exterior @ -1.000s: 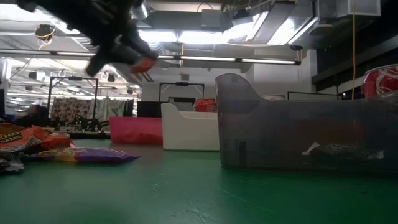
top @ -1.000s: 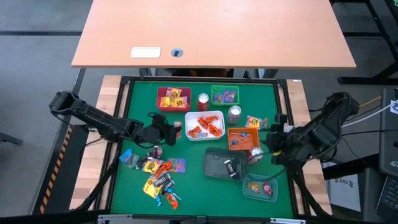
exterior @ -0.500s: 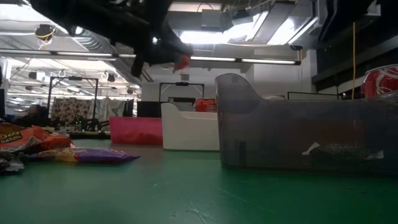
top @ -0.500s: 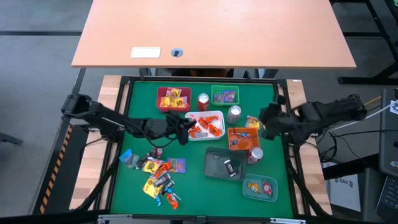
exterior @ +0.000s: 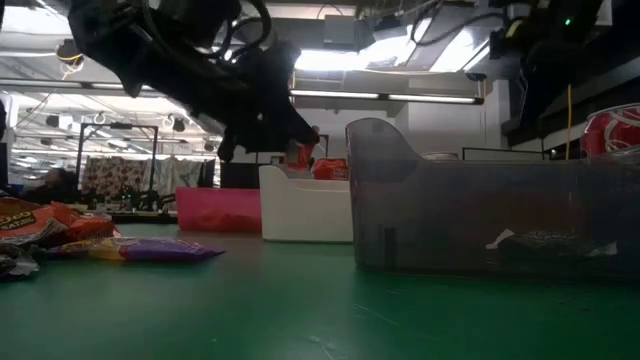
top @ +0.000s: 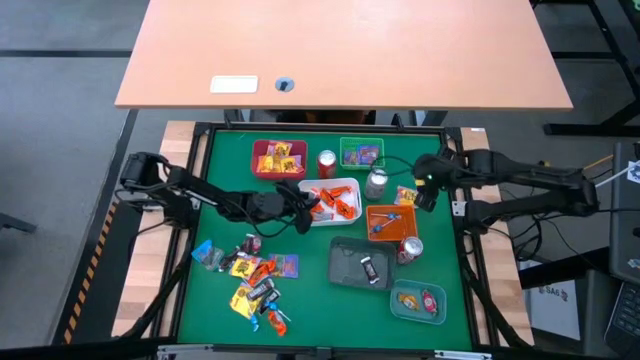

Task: Sort candy
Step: Put the orange candy into the white bin, then put the yellow candy into the red bin

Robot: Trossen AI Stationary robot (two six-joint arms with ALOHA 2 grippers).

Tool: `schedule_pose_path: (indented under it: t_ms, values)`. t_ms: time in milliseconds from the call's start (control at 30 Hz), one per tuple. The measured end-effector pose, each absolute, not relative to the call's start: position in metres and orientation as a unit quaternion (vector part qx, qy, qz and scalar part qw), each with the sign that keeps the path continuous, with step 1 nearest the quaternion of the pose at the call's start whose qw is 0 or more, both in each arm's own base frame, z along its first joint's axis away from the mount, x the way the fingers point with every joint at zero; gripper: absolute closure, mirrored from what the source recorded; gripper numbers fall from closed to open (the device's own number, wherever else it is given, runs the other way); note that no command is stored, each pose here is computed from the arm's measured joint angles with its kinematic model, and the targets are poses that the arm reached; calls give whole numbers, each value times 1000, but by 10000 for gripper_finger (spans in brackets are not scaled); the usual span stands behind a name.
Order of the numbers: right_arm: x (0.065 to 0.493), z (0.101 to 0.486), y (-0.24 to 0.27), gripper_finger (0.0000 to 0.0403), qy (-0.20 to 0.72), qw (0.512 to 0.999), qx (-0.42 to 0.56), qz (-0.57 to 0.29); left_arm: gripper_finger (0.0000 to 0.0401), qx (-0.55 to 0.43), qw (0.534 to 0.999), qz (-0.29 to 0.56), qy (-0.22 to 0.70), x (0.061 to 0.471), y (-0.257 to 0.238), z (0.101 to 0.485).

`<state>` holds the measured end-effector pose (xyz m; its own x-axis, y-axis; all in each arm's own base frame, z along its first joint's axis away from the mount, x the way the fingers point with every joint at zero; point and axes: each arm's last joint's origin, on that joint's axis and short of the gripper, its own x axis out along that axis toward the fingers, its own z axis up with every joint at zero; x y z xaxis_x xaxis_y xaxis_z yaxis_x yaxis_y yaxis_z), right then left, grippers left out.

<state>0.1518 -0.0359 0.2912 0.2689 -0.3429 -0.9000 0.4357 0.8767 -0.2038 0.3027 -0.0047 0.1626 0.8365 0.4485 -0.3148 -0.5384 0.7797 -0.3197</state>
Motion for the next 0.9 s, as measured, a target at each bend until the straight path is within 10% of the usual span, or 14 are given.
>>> schedule_pose_path:
  t_ms: [433, 900]
  values:
    - [153, 265, -87, 224, 515, 821, 156, -189, 214, -205, 932, 278, 111, 304, 5, 158]
    - [167, 213, -105, 224, 604, 746, 227, -166, 207, -205, 930, 283, 111, 304, 8, 158]
